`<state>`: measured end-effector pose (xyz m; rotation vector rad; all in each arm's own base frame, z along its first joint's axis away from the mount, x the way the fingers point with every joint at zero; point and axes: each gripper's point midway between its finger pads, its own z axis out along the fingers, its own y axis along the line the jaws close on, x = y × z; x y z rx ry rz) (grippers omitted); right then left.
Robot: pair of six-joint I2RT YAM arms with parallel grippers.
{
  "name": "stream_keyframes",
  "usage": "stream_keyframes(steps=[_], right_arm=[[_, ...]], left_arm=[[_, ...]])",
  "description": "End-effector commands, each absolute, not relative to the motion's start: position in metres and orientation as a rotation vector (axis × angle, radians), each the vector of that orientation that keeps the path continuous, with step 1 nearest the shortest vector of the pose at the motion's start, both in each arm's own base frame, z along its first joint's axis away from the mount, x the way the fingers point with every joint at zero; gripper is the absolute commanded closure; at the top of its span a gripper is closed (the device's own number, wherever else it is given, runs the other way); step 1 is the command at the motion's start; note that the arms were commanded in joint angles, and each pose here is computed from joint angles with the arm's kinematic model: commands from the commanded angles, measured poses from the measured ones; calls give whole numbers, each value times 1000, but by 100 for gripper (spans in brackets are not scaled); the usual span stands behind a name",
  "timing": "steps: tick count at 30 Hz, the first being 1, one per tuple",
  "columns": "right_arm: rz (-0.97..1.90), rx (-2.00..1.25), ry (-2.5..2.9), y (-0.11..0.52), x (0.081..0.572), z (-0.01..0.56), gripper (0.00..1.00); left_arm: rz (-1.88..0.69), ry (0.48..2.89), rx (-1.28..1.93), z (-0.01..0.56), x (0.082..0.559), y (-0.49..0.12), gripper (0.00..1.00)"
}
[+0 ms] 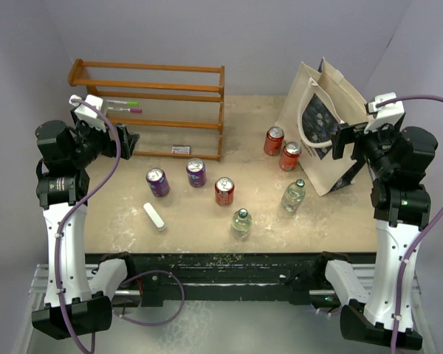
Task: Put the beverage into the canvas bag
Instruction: Move the canvas bag to the center of the board.
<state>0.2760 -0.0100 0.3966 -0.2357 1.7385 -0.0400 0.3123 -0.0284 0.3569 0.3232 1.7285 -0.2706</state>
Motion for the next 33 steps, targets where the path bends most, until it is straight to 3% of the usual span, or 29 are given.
stream_keyframes(steps=[1,16,24,33], right_arm=[[-40,-245,1691,-7,271,415,0],[-16,-384,1714,4,271,416,0],[-58,-364,1729,-9,298,421,0],[-170,-373,1822,-34,341,386,0]], left_arm=[[-281,1667,348,372,314,-31,1],[-361,1676,477,361,309,-48,1],[-311,1733,567,337,315,-65,1],[-374,1791,683,309,324,-91,1]])
